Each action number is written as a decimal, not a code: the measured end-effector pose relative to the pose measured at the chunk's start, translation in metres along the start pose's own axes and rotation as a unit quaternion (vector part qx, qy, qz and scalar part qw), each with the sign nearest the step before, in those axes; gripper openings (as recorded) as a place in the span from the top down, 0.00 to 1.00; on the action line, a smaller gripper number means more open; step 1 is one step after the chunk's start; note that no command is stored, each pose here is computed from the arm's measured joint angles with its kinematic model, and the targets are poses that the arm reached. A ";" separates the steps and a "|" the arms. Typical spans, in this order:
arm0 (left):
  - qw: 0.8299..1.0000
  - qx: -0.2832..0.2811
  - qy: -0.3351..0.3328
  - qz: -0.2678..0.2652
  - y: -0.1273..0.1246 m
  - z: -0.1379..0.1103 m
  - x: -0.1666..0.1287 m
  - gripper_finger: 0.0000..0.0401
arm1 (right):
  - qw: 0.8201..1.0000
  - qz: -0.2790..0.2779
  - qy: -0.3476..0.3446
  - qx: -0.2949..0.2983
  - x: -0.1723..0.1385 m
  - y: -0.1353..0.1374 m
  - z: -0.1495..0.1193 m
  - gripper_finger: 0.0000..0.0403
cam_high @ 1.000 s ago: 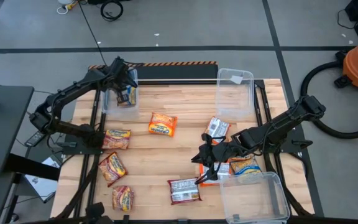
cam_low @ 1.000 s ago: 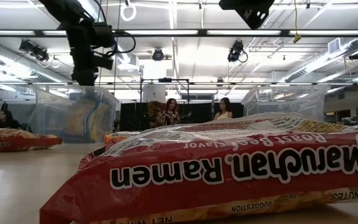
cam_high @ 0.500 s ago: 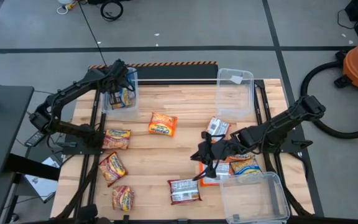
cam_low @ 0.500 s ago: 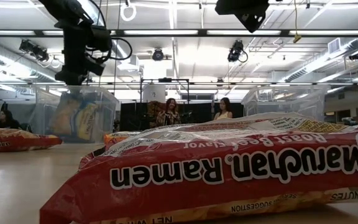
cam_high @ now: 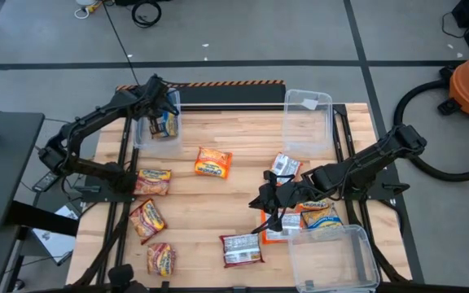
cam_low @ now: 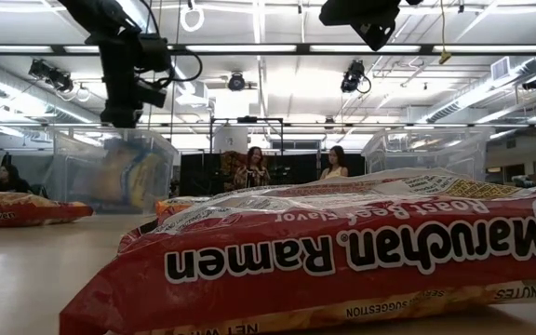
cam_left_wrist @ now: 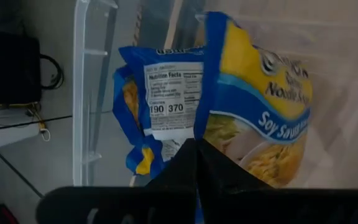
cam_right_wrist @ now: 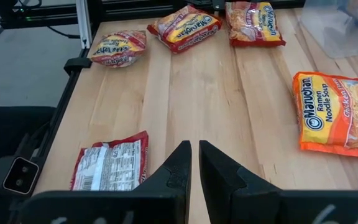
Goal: Sort Maruchan noodles
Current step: Put the blue noodle pack into the top left transparent bin, then move the orange noodle pack to the center of the table
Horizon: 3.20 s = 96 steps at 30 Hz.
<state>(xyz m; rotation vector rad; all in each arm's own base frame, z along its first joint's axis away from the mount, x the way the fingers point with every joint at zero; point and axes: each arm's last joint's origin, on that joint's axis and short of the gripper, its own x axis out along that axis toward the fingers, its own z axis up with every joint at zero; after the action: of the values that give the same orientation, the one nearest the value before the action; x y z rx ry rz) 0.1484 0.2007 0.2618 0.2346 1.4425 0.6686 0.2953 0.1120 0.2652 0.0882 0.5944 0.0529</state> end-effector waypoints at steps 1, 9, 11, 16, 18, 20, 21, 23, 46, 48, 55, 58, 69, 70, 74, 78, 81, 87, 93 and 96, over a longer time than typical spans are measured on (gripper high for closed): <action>1.000 -0.001 0.000 0.000 0.000 0.000 0.000 0.99 | 1.000 0.000 0.000 0.000 0.000 0.000 0.000 0.91; 0.998 0.036 0.006 -0.050 -0.013 -0.007 0.009 0.99 | 1.000 0.000 0.000 0.000 0.000 0.000 0.000 0.91; 0.998 0.044 0.026 -0.030 -0.013 -0.009 0.011 0.99 | 1.000 0.000 0.000 0.000 0.000 0.000 0.000 0.91; 0.997 0.051 0.060 0.024 -0.008 -0.011 0.011 0.99 | 1.000 0.000 0.000 0.000 0.000 0.000 0.000 0.91; 0.997 0.053 0.057 0.025 -0.007 -0.011 0.011 0.99 | 1.000 0.000 0.000 0.000 0.000 0.000 0.000 0.91; 0.997 0.054 0.051 0.027 -0.007 -0.010 0.011 0.99 | 1.000 0.000 0.000 0.000 0.000 0.000 0.000 0.91; 0.997 0.052 0.045 0.026 -0.007 -0.009 0.011 0.99 | 1.000 0.000 0.000 0.000 0.000 0.000 0.000 0.91; 0.998 0.046 0.033 0.018 -0.007 -0.008 0.011 0.99 | 1.000 0.000 0.000 0.000 0.000 0.000 0.000 0.91; 0.999 0.036 0.015 0.012 -0.011 -0.003 0.009 0.93 | 1.000 0.004 0.001 0.001 0.000 0.001 0.000 0.91; 0.999 0.038 0.014 0.011 -0.011 -0.003 0.009 0.90 | 1.000 -0.007 -0.003 0.003 0.000 0.000 0.000 0.91; 0.999 0.047 0.015 0.012 -0.011 -0.003 0.009 0.82 | 1.000 -0.011 -0.003 -0.012 0.000 0.000 0.000 0.91; 0.998 0.047 0.021 0.021 -0.010 -0.003 0.009 0.81 | 1.000 -0.011 -0.003 -0.013 0.000 0.000 0.000 0.91; 0.999 0.006 -0.029 -0.020 -0.009 -0.003 -0.016 0.80 | 1.000 -0.006 -0.002 -0.014 0.000 0.000 0.000 0.91; 0.997 -0.008 -0.048 -0.052 -0.009 -0.001 -0.019 0.80 | 1.000 -0.004 -0.001 -0.014 0.000 0.000 0.000 0.91; 0.983 -0.054 -0.088 -0.153 -0.010 -0.003 -0.023 0.81 | 1.000 0.003 0.001 -0.013 0.000 0.000 0.000 0.91; 0.973 -0.075 -0.087 -0.200 -0.011 -0.003 -0.017 0.84 | 1.000 0.005 0.001 -0.013 0.000 0.000 0.000 0.91; 0.972 -0.079 -0.089 -0.201 -0.010 -0.004 -0.016 0.86 | 1.000 0.005 0.001 -0.013 0.000 0.000 0.000 0.91; 0.976 -0.097 -0.082 -0.176 -0.005 -0.006 -0.027 0.86 | 1.000 0.005 0.001 -0.013 0.000 0.000 0.000 0.91; 0.965 -0.129 -0.107 -0.201 0.004 0.000 -0.076 0.86 | 1.000 0.022 0.008 0.015 -0.005 0.000 0.001 0.91; 0.945 -0.130 -0.171 -0.247 -0.004 0.007 -0.111 0.86 | 0.998 0.034 0.029 0.047 -0.021 -0.002 0.009 0.91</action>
<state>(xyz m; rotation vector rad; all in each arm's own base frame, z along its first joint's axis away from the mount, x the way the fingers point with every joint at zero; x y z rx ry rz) 0.1577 0.1377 0.3536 -0.2082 1.0067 0.3729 0.2833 0.1079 0.2842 0.1980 0.6523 0.0932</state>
